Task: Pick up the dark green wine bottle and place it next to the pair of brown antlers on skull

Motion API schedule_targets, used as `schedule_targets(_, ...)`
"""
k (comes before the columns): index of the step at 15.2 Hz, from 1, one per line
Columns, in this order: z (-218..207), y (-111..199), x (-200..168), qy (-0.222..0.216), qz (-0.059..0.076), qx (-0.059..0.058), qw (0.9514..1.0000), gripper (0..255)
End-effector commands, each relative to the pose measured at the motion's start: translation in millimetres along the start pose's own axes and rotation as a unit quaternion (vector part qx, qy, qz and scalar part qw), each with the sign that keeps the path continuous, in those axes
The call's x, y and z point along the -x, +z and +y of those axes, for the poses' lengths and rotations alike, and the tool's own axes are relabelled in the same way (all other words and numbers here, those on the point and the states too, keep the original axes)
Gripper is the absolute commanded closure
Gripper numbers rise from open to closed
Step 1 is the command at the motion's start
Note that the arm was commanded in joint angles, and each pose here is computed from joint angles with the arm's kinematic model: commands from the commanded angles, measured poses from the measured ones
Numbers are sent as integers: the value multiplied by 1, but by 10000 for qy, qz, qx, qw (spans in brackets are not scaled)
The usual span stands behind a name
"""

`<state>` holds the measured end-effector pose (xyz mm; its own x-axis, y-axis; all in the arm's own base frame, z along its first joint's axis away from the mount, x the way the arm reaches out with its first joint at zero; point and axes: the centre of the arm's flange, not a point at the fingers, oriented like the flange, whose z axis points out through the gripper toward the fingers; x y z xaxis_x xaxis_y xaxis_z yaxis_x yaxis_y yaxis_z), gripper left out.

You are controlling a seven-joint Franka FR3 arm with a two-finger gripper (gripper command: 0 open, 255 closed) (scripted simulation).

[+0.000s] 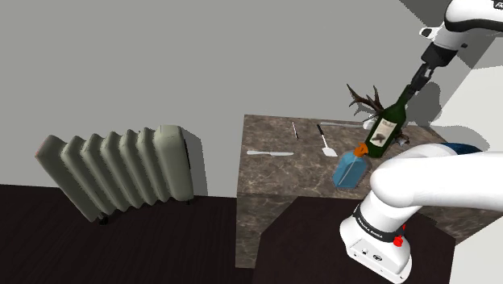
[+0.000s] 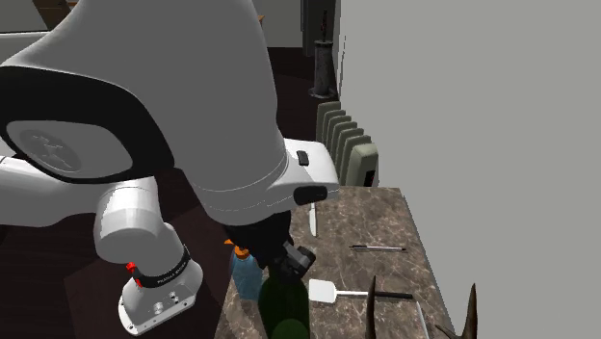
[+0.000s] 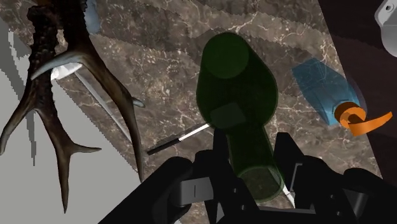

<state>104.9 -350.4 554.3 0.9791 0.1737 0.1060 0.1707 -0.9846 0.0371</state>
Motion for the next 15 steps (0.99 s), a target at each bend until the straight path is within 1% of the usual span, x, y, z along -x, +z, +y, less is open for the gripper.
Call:
schedule_targets(1, 0, 11, 1, -1, 2, 3, 10000, 255)
schedule_targets(15, -3, 84, 9, -1, 2, 3, 10000, 255)
